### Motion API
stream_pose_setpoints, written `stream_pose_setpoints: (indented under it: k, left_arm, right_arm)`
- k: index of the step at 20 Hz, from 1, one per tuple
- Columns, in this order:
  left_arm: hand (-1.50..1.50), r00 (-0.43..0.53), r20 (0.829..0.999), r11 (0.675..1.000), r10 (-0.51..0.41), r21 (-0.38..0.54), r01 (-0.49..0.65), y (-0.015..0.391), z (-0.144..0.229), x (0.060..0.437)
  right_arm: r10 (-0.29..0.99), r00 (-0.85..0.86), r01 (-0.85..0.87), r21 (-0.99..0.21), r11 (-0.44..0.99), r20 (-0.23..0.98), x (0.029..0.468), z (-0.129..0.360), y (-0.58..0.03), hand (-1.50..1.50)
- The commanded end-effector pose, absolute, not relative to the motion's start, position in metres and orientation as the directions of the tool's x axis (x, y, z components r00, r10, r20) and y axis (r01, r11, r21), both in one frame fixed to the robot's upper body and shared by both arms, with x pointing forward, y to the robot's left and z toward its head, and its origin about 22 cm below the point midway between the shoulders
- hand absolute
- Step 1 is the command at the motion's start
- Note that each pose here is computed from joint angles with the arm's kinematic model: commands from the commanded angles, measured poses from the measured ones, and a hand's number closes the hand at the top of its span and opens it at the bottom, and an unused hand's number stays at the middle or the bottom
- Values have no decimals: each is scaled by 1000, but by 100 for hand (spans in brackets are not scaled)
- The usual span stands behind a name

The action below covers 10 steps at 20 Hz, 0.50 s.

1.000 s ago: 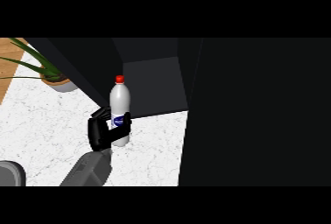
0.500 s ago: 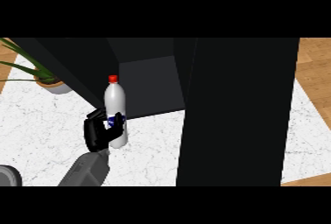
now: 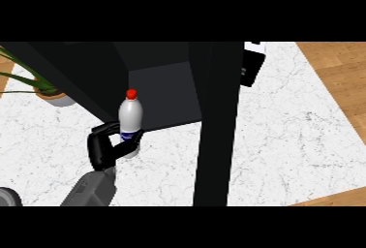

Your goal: Pick up the bottled water, place it into the cabinet and close the cabinet

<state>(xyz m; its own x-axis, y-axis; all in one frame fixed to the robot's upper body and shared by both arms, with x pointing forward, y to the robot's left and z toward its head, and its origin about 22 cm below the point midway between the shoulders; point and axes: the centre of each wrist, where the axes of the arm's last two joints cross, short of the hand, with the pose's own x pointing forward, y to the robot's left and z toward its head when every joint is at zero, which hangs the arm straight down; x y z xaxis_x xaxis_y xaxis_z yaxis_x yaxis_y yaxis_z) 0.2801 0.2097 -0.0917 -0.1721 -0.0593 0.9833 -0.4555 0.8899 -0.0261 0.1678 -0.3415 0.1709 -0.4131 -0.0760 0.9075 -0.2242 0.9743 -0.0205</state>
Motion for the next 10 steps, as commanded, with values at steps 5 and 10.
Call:
stream_pose_setpoints:
  k: [5, 10]
  left_arm:
    - [-150, -230, 973, 934, 12, -94, -346, 161, -24, 353]
    - [-150, -251, 967, 940, -43, -45, -338, 169, -26, 350]
  right_arm:
    - [-86, -417, -234, -15, 972, 905, 173, 170, -345, -150]
    - [-82, -411, -263, -31, 964, 908, 172, 172, -343, -150]
